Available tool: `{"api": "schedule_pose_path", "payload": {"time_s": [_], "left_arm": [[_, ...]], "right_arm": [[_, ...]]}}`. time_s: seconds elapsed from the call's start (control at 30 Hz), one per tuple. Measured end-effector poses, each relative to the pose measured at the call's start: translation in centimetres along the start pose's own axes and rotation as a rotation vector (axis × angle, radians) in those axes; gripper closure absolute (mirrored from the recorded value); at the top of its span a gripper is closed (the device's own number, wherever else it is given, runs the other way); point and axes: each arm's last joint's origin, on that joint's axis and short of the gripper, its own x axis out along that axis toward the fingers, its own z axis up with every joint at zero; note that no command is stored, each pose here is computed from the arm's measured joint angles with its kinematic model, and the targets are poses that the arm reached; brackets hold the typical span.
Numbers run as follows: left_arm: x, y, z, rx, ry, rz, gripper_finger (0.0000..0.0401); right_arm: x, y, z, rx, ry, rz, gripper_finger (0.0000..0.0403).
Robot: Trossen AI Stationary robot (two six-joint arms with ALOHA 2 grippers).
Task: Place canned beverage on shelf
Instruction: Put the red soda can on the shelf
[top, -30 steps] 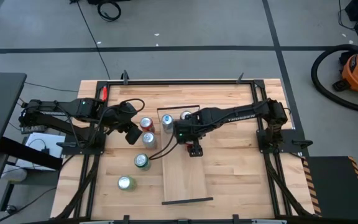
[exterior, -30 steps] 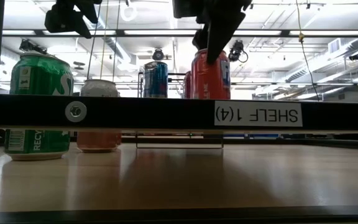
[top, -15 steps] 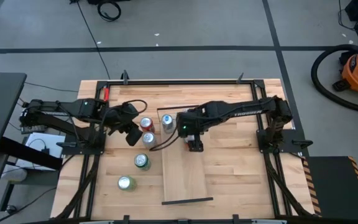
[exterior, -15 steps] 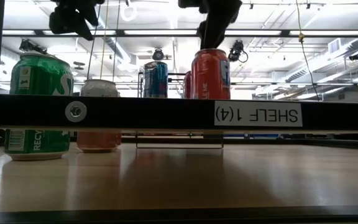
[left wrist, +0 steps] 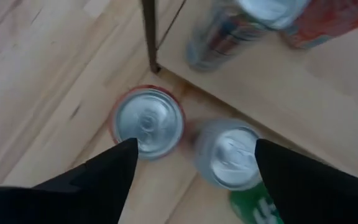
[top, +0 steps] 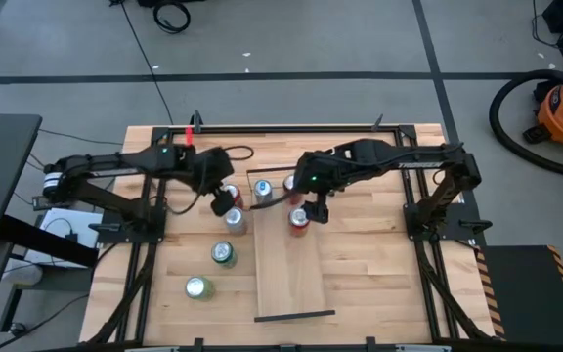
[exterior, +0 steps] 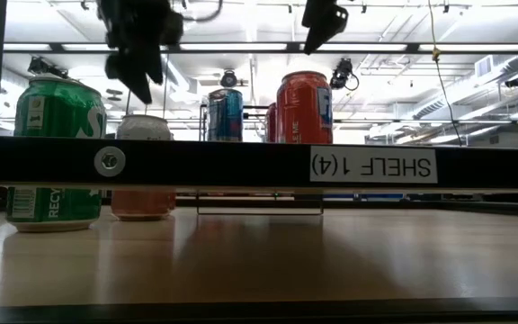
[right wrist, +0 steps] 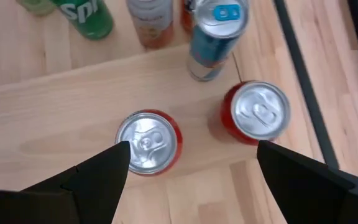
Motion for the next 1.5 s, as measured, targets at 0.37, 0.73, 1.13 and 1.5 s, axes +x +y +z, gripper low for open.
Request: {"api": "schedule_pose_path", "payload": {"time_s": [0.37, 0.73, 1.13, 1.5], "left_arm": [[4.1, 2.5, 2.3, 0.072, 0.12, 0.016, 0.006], [6.2, 3.3, 2.9, 0.195, 0.195, -0.034, 0.006], [7.4, 3.2, 3.0, 0.275, 0.225, -0.052, 0.006], [8.7, 3.0, 2.9, 0.368, 0.281, -0.046, 0.006]], "right_arm": [[-0.3, 0.8, -0.7, 0.049, 0.03, -0.041, 0.0041], [-0.5, 1.8, -0.9, 0.073, 0.022, -0.06, 0.0041], [-0.5, 1.9, -0.9, 0.095, 0.018, -0.073, 0.0041], [-0.5, 1.9, -0.9, 0.101, 0.016, -0.075, 0.0041]]}}
